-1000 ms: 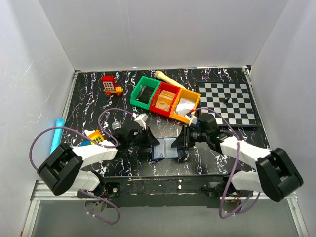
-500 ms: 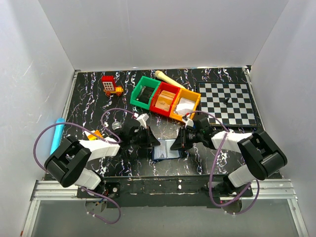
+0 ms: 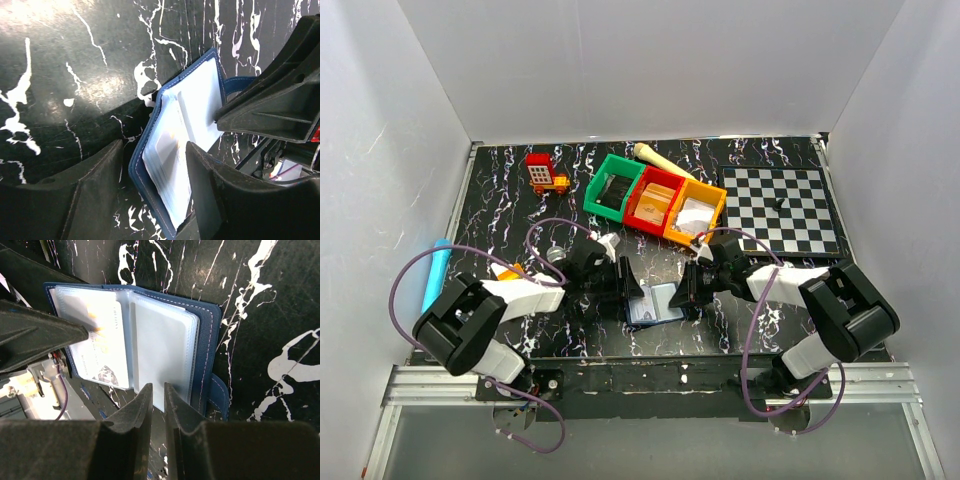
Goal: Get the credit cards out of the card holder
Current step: Open the card holder at the center of the board, then remove the credit card from the card holder.
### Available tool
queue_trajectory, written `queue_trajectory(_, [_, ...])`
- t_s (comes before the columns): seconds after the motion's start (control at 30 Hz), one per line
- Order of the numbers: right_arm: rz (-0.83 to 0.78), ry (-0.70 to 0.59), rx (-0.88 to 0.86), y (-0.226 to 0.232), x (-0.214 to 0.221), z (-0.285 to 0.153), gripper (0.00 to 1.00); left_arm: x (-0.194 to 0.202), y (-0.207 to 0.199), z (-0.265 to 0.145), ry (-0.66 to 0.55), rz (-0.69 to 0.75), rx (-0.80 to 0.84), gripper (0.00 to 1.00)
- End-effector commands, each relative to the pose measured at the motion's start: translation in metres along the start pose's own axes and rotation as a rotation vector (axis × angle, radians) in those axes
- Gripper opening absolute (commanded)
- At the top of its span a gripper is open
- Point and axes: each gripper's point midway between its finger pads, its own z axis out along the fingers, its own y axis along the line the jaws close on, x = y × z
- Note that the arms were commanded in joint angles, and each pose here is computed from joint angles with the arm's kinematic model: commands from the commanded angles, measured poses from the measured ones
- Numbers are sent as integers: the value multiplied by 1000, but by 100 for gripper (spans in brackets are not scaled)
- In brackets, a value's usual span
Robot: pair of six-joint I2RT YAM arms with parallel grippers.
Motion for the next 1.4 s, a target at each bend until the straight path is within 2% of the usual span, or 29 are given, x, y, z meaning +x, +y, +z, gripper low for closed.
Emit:
queue_trajectory(0.0, [-38,-20,46,-4,-3,-4,24,-21,-2,-15,-62,29,-36,54])
queue_trajectory(0.3, [-72,-25,76,-3,2,-10,25,-40,5,-54,-163,46,-129,56])
queue_trajectory(0.43, [-96,-36,83,2,1,-14,27,-46,-12,-74,-228,32,-69,54])
queue_trajectory(0.53, [-114,-47,81,7,-2,-17,29,-39,-31,-78,-235,-7,44,49])
queue_trajectory(0.67, [-137,-58,84,15,-5,-22,32,-22,-43,-69,-206,-25,108,45])
queue_trajectory(0.97, [-168,-57,95,27,-18,-24,38,12,-22,-40,-93,-35,60,41])
queue_trajectory(1.37, [-132,-17,150,-2,5,-20,38,19,5,-20,-41,-9,-63,38])
